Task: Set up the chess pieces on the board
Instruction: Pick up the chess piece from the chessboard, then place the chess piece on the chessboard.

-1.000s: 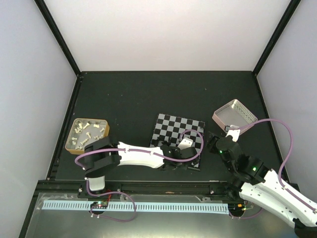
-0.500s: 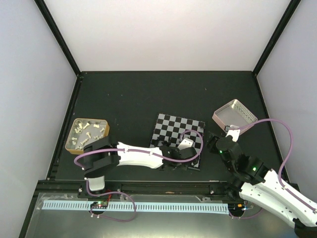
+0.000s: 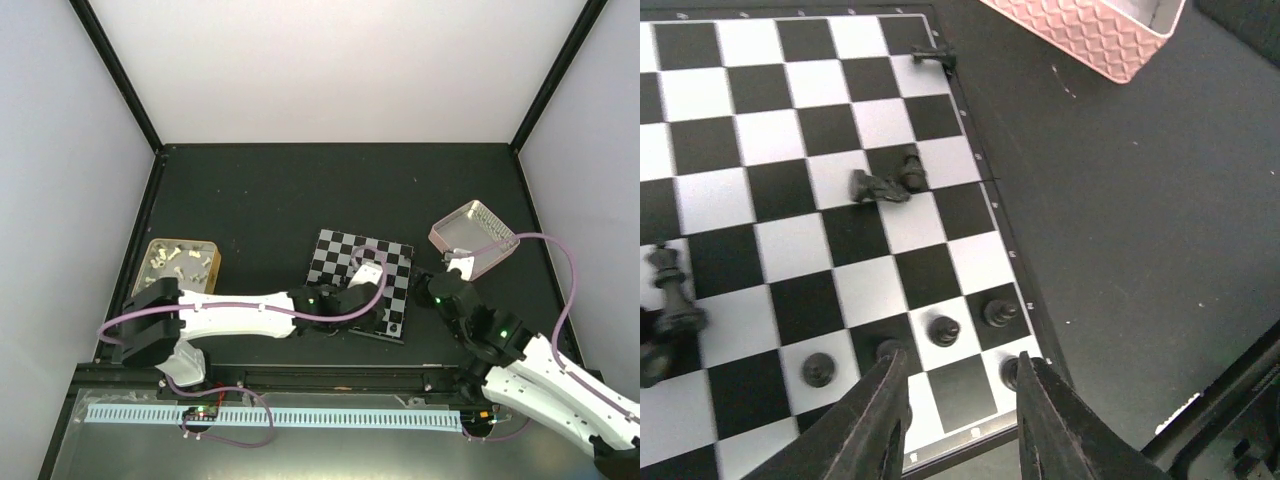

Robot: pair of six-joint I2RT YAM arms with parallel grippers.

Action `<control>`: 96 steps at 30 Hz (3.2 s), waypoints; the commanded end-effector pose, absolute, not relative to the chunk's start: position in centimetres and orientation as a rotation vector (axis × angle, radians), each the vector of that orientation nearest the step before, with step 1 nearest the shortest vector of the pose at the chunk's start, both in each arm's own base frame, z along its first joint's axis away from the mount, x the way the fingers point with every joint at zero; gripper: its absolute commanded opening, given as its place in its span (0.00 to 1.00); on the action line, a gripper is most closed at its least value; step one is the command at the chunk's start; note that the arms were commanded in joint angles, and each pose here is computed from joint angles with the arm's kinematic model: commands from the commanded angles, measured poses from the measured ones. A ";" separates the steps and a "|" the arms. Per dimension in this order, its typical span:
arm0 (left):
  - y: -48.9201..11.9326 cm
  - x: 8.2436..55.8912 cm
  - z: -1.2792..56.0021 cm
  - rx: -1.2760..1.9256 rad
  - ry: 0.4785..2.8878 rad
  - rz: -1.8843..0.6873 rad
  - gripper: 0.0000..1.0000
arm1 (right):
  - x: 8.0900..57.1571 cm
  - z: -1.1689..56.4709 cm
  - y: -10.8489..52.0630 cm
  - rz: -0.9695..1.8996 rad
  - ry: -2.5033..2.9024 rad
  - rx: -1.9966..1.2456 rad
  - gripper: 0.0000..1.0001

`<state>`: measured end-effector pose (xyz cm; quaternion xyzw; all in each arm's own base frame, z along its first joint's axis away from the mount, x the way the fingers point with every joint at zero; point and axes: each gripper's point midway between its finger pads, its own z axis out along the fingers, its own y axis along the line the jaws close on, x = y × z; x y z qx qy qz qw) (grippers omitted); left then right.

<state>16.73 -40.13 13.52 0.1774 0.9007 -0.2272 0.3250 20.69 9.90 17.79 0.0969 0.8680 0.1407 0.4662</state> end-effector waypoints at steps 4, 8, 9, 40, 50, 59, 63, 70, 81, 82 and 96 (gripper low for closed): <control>-34.7 19.7 15.7 0.321 2.298 -0.567 0.35 | 22.9 16.1 13.7 0.394 2.215 0.034 0.63; -31.5 20.9 15.7 0.256 2.290 -0.588 0.36 | 24.4 13.1 15.2 0.406 2.322 -0.072 0.53; -30.8 21.3 15.6 0.241 2.288 -0.591 0.37 | 24.9 12.6 15.3 0.404 2.338 -0.079 0.51; -25.6 22.4 16.9 0.151 2.191 -0.737 0.41 | 27.4 3.9 14.8 0.115 2.690 0.084 0.46; -25.7 22.3 16.6 0.152 2.206 -0.745 0.37 | 25.5 3.0 15.4 0.162 2.746 0.021 0.39; -25.6 22.1 16.6 0.148 2.214 -0.753 0.37 | 25.1 2.4 14.9 0.114 2.755 0.013 0.28; -25.6 22.0 16.7 0.146 2.214 -0.759 0.37 | 24.9 1.9 14.5 0.070 2.762 0.004 0.28; -25.6 22.0 16.9 0.145 2.212 -0.764 0.37 | 24.8 1.2 14.4 0.025 2.771 -0.001 0.18; -26.0 21.9 18.8 0.135 2.157 -0.853 0.44 | 26.6 8.1 17.1 0.298 2.471 -0.116 0.13; -26.2 21.8 19.4 0.137 2.143 -0.885 0.45 | 26.5 9.3 17.9 0.368 2.421 -0.162 0.13; -28.9 18.5 27.7 0.243 2.023 -1.568 0.77 | 16.9 25.3 27.3 1.267 1.603 -0.883 0.17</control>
